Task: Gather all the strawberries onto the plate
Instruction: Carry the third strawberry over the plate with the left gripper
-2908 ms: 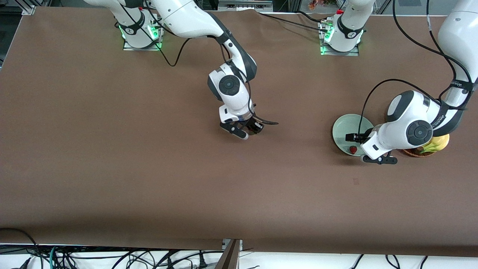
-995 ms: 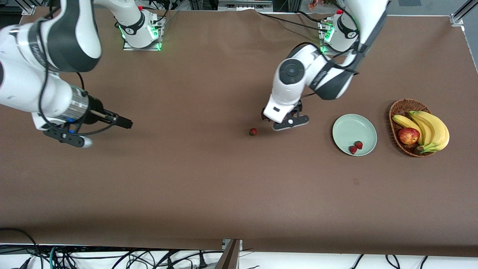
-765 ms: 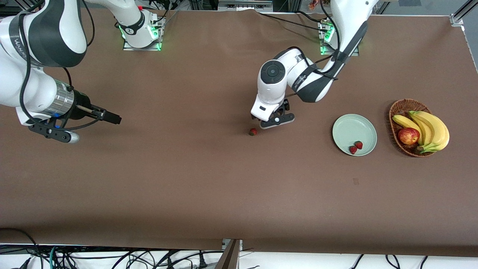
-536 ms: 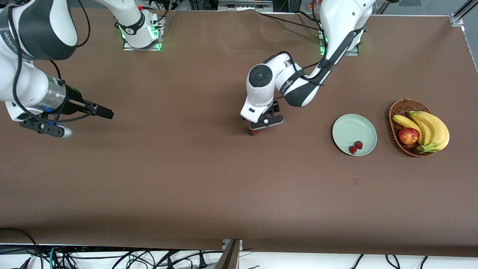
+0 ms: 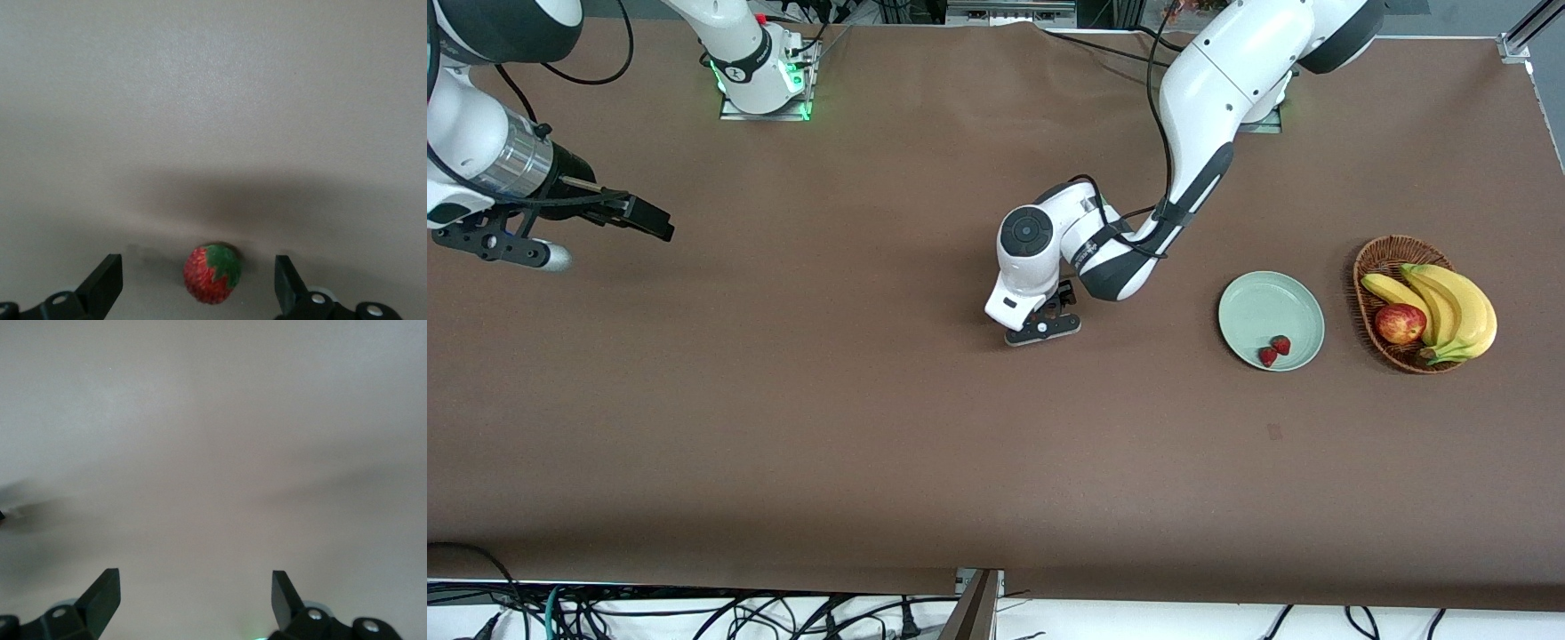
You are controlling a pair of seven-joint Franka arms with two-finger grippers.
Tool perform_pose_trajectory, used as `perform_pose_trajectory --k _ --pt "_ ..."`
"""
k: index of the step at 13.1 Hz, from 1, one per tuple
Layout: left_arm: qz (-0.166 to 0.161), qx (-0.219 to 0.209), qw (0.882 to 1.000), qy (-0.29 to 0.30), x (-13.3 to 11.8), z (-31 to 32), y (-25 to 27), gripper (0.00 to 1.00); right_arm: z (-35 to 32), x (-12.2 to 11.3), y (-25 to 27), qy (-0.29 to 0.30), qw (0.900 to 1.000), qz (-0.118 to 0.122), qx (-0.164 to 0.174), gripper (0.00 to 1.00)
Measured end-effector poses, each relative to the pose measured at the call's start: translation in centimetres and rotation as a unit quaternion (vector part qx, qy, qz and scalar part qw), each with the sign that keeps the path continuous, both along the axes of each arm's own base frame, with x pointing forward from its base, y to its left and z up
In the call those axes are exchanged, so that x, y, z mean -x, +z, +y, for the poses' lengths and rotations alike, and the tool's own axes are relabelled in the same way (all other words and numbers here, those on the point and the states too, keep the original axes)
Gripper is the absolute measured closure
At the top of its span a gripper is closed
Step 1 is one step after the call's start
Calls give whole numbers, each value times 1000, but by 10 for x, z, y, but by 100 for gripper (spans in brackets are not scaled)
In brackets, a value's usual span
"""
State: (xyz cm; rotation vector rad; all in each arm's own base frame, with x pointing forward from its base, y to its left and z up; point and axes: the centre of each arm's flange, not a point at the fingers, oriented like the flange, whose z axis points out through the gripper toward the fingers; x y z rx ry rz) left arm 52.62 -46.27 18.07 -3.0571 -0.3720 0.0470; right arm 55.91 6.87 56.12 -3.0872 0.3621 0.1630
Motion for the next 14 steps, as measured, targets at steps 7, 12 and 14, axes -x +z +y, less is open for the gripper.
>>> perform_pose_trajectory --k 7,12,14 --pt "-2 3 1000 1 0 -2 2 55 -4 -6 11 36 999 -27 19 0" --pt "-3 8 1000 7 -4 -3 7 65 -5 -11 29 40 998 -38 27 0" --pt "12 12 1000 19 -27 20 25 65 -6 -13 32 39 998 -42 27 0"
